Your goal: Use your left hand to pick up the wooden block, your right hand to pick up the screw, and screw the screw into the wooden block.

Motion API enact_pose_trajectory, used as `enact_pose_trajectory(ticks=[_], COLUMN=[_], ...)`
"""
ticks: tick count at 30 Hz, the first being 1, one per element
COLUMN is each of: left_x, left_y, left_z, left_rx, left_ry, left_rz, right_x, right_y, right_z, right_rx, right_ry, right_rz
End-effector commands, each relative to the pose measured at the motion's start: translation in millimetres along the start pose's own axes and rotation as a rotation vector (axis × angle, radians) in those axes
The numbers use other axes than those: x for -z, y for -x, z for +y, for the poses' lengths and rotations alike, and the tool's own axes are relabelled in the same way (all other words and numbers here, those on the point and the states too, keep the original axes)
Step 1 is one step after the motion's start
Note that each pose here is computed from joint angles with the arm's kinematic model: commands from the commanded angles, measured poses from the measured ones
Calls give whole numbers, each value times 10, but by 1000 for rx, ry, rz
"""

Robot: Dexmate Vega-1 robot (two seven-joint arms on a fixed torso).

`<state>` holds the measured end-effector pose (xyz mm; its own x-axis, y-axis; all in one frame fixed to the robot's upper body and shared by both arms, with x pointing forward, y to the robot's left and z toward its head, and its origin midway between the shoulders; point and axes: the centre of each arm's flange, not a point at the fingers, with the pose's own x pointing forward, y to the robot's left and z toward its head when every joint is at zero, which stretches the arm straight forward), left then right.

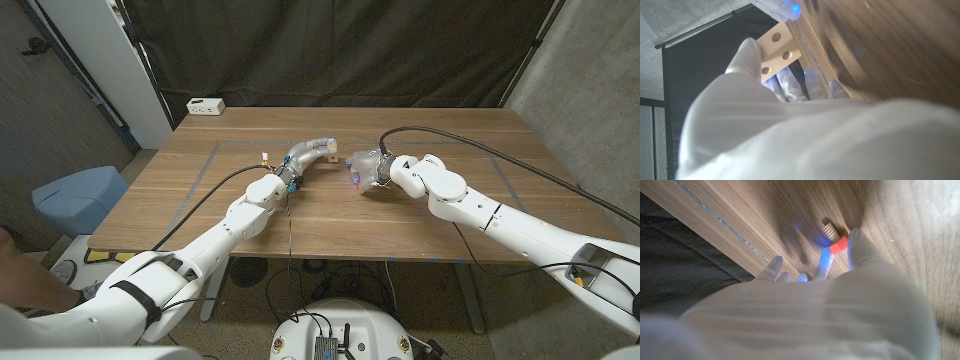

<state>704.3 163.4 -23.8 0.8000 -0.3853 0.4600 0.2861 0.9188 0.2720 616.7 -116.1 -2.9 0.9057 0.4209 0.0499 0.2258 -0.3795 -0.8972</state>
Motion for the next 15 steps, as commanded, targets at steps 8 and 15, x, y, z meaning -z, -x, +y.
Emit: enact_pose_trajectory(ticks=[8, 15], left_x=[11, 8], left_y=[12, 9], left_z=[-4, -13], left_rx=[-2, 2], left_ry=[5, 4], left_rz=[1, 0], right_x=[5, 15], right_y=[-13, -3], right_z=[27, 33], right_rx=[19, 24], right_ry=[10, 11], right_rz=[-10, -13])
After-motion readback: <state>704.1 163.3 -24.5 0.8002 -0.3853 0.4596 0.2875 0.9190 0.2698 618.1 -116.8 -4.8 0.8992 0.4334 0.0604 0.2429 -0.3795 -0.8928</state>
